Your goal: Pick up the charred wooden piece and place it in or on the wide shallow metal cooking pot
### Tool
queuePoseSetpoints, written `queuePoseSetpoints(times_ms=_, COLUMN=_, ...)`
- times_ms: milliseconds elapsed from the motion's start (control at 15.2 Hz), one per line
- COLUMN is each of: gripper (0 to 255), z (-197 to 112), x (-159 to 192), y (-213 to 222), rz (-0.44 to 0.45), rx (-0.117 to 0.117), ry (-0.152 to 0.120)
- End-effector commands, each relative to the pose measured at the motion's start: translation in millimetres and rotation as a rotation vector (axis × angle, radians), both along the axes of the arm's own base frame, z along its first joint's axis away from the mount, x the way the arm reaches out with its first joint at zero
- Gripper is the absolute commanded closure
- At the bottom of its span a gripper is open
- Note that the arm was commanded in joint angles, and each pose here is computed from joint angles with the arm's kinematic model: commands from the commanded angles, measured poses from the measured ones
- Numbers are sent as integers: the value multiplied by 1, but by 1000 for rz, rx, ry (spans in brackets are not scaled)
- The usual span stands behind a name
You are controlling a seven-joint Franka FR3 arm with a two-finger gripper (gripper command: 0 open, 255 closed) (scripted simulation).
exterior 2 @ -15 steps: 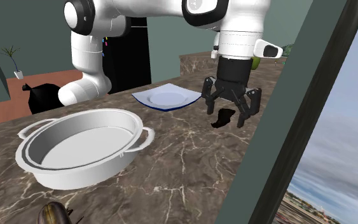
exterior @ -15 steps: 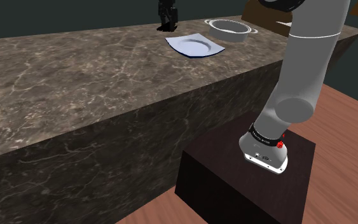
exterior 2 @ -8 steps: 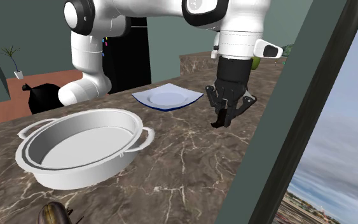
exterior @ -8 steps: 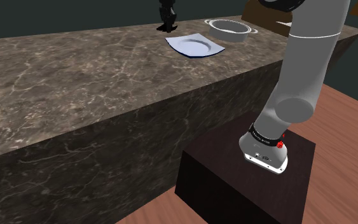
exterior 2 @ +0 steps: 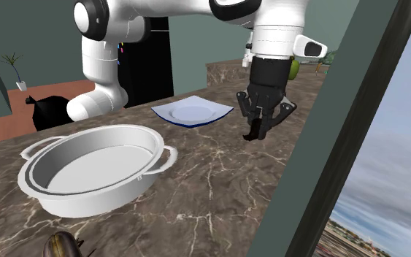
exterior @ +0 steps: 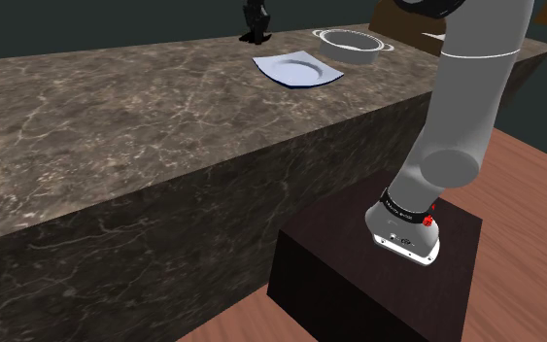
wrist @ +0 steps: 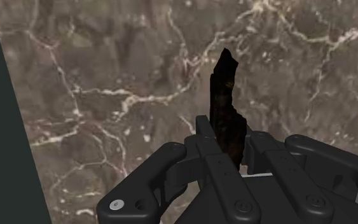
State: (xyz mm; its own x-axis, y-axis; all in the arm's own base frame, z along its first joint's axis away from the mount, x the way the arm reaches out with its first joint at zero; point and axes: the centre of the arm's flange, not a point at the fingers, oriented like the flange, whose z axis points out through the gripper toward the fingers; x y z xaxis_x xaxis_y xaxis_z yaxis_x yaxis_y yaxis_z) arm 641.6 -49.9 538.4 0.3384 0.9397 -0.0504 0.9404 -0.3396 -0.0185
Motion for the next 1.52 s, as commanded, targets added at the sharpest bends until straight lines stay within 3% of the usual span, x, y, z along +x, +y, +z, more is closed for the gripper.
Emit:
queuePoseSetpoints(times_ms=0, gripper=255, z=11, x=0, y=0, rz=0, rx=0, ry=0)
queuePoseSetpoints(times_ms=1188, gripper=255, z=103, x=0, y=0, rz=0, rx=0, ry=0)
queuePoseSetpoints(times_ms=1452, gripper=255, z=103, x=-37, y=-38, rz=0, rx=0, ry=0)
